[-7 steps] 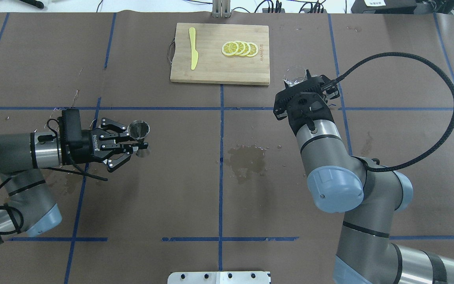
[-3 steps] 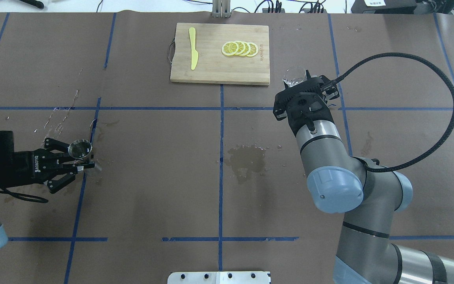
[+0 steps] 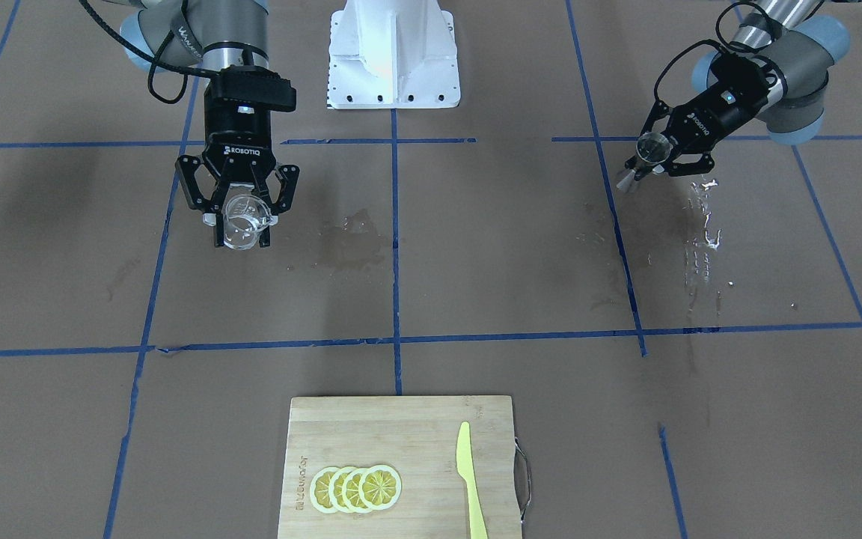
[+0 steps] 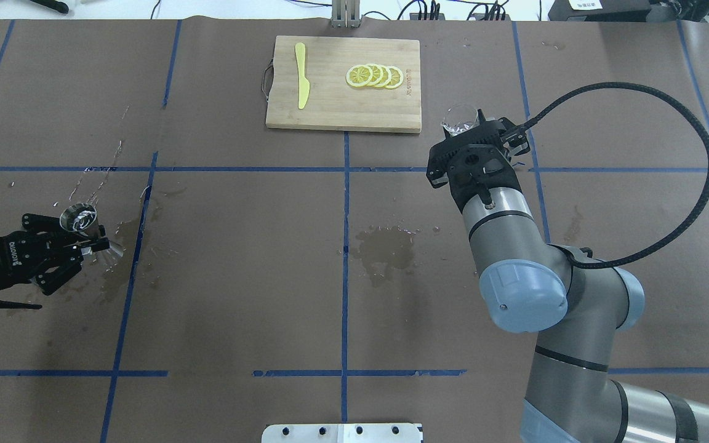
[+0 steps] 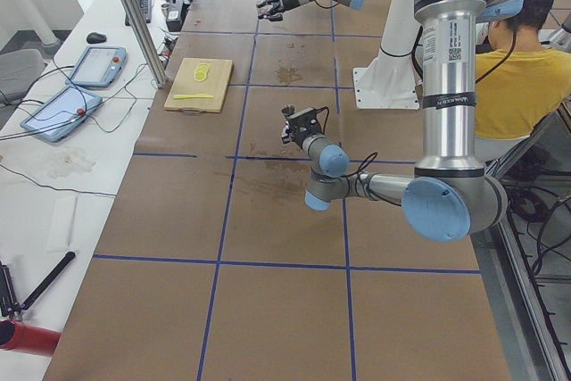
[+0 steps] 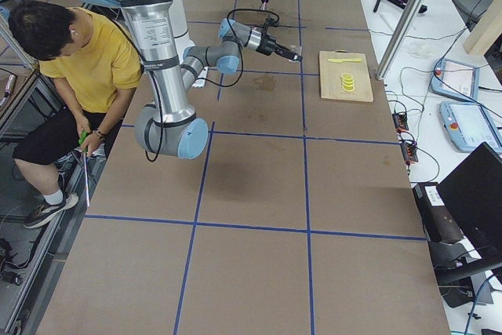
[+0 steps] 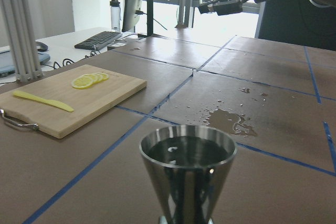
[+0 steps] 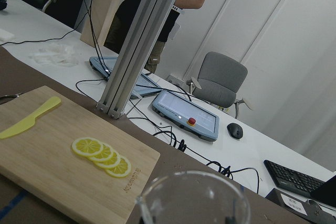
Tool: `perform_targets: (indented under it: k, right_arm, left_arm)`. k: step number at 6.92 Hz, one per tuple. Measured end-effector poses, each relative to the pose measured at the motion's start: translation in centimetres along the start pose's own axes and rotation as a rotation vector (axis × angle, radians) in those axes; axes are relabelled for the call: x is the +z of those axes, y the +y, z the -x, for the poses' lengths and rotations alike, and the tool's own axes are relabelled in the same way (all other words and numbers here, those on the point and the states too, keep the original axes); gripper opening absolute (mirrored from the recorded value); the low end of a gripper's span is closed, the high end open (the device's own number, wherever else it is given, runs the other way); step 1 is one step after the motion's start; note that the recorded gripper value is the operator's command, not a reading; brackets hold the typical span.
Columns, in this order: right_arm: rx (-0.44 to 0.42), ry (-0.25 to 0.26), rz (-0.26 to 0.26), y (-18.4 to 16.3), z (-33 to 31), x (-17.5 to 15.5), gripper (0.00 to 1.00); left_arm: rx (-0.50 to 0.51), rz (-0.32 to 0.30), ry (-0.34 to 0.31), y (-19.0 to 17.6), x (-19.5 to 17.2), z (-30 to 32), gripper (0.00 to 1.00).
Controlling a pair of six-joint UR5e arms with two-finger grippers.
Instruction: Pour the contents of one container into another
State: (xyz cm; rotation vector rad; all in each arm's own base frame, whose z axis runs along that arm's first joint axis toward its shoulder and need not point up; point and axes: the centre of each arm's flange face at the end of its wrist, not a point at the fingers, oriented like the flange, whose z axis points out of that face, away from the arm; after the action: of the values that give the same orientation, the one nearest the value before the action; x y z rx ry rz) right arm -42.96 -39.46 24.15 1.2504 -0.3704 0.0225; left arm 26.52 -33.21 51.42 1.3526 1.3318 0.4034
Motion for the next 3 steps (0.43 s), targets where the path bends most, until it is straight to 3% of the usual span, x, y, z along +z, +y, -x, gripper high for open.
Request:
perform_targets:
  k: [3]
  right_arm:
    - [0.003,-0.001,-0.002,-0.1,0.0,0.0,0.0]
  left_arm:
    - [-0.055,-0.052,-0.125,1.3,-1.2,0.1,0.0]
